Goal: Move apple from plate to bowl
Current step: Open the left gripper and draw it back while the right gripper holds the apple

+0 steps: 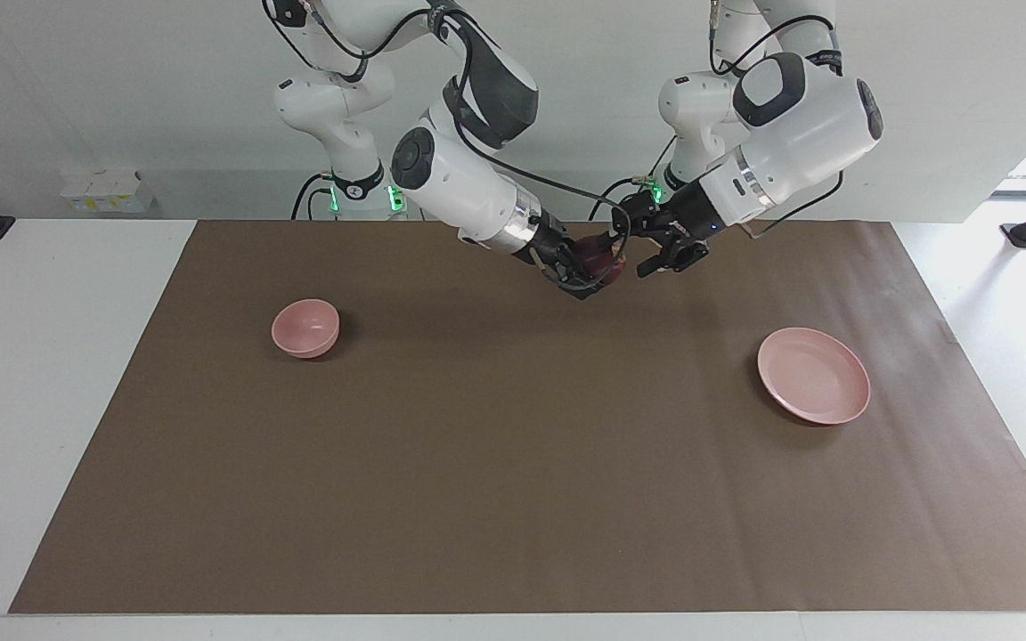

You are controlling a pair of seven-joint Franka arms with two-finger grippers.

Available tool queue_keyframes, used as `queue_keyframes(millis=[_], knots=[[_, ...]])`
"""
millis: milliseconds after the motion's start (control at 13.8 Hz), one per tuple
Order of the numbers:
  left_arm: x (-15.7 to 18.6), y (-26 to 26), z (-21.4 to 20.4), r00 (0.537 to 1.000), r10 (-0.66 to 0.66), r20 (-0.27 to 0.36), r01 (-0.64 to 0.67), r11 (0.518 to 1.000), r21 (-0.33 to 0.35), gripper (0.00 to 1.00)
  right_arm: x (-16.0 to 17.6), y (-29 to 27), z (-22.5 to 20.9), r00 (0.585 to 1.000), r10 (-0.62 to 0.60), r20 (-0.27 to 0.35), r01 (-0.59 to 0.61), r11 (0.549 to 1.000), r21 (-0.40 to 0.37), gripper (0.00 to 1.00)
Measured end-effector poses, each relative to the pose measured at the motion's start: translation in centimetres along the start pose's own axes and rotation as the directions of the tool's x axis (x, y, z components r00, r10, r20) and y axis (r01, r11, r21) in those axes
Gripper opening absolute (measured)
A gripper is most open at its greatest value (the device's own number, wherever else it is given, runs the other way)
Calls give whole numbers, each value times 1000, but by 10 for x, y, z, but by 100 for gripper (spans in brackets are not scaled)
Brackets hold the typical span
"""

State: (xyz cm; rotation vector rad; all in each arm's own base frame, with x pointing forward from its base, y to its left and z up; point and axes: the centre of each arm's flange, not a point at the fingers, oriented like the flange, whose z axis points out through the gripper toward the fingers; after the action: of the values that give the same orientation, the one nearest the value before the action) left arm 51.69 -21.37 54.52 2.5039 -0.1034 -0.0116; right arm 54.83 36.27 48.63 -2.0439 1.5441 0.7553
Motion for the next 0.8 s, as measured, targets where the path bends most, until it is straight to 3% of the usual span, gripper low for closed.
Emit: queue_keyframes(millis=[218,435,580,798], knots=[[4,-13,-14,999,28,-30,-20,972,234,100,3,5,-22,995,-52,-81,49,998,-37,74],[10,-46,-33,997,70,-38,-46,896,441,100,-9,12,-62,975,-165,-151,164,986,-17,74],[14,-66,-47,997,64,-41,-36,867,498,100,-14,18,-84,933,-287,-217,288,957,-28,74],[15,-91,-85,998,71,0,-60,847,528,100,-14,26,-107,834,-476,-280,468,878,-99,74]])
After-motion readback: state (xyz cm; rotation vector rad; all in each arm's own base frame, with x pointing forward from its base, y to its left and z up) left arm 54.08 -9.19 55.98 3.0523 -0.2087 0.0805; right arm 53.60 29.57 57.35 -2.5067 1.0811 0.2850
